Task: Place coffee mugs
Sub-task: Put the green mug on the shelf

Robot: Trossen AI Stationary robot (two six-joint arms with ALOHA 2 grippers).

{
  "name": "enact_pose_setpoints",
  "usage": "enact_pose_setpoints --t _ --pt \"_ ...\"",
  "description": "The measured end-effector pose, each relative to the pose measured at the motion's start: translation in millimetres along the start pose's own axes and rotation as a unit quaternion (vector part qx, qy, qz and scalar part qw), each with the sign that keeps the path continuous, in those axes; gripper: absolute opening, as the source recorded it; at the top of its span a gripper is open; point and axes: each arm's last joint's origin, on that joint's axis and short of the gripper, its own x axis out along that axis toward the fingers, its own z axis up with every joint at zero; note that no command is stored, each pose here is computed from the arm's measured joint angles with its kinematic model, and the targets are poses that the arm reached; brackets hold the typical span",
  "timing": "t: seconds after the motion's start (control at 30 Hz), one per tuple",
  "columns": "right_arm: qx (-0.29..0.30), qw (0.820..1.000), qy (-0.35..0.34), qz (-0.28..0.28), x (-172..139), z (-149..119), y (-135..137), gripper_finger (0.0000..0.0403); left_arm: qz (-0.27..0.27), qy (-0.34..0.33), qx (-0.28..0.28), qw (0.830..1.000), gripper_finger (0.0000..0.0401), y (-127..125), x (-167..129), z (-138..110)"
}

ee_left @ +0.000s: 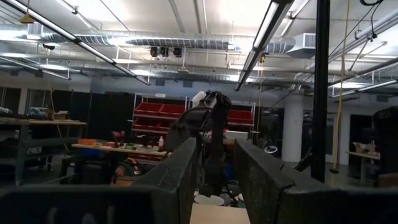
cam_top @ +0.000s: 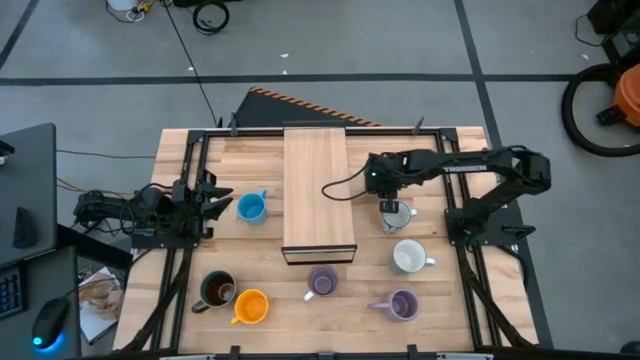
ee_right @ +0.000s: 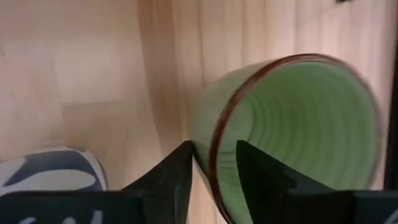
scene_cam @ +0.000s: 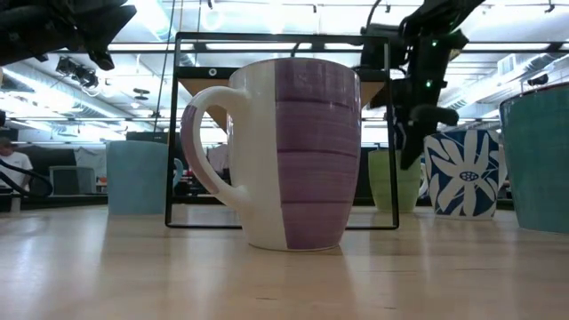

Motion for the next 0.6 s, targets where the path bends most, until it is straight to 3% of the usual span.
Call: enact_pose_setpoints --t 0.4,0.6 --pt "-0.034 0.999 0.028 0.007 15 2 2 0.0025 0.0 0.009 0.001 1.0 0.0114 0 0 -2" --pt "-0.032 0.999 0.022 0.001 10 1 1 0.0024 0.0 0.009 0.001 1.0 0.0114 0 0 -2"
